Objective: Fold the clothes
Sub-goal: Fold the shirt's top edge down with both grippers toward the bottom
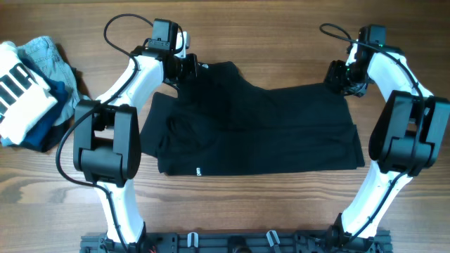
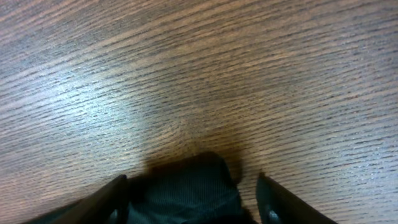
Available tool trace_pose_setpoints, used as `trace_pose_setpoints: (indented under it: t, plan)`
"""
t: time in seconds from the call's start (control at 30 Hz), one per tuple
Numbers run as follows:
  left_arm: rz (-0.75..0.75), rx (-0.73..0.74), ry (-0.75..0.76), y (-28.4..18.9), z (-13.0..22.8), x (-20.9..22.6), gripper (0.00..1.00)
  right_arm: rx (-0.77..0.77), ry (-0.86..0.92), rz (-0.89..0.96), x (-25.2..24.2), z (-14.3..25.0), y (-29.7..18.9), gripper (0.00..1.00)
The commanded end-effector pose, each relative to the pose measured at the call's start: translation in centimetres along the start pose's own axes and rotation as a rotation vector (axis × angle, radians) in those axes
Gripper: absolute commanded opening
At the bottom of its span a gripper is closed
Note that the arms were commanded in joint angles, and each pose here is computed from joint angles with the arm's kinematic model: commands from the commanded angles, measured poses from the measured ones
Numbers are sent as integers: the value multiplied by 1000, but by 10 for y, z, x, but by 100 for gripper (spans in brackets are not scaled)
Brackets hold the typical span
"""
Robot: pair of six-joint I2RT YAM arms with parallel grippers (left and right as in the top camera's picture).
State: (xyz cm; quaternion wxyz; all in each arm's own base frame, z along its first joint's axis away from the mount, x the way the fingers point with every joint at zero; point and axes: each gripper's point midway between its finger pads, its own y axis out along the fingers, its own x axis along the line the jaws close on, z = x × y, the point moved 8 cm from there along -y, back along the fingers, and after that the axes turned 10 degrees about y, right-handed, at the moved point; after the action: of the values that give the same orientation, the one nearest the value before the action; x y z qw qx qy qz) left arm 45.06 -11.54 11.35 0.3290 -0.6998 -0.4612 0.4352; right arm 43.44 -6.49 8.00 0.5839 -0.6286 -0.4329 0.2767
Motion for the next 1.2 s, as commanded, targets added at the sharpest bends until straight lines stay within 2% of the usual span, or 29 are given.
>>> trace_pose_setpoints:
  t: [0.0, 0.07, 0.1, 0.13, 0.33, 0.5, 0.7, 0.83, 0.97, 1.17]
  plan:
    - [-4, -20, -10, -8, -5, -2, 4, 79, 9, 27, -4, 12, 25, 35]
    - [-4, -19, -10, -8, -5, -2, 4, 88, 13, 31, -4, 13, 25, 15]
    - [-4, -19, -10, -8, -5, -2, 4, 91, 14, 33, -5, 14, 25, 8]
    - [-4, -19, -10, -8, -5, -2, 4, 92, 19, 34, -5, 14, 25, 4]
    - [13, -39, -2, -22, -8, -8, 4, 73, 66, 85, -8, 12, 9, 4]
    - [43, -80, 12, -76, -11, -26, 4, 19, 89, 101, -5, 7, -45, 4]
    - [40, -67, 8, -149, 10, -45, 4, 33, 82, 155, -11, 23, -94, 4]
    - [27, 32, -22, -174, 37, -49, 4, 132, 66, 235, -21, 45, -110, 4]
    - [-66, 193, -64, -173, 65, -39, 4, 248, 19, 309, -31, 64, -115, 4]
    - [-111, 285, -85, -162, 86, -30, 4, 334, 13, 389, -40, 78, -123, 5]
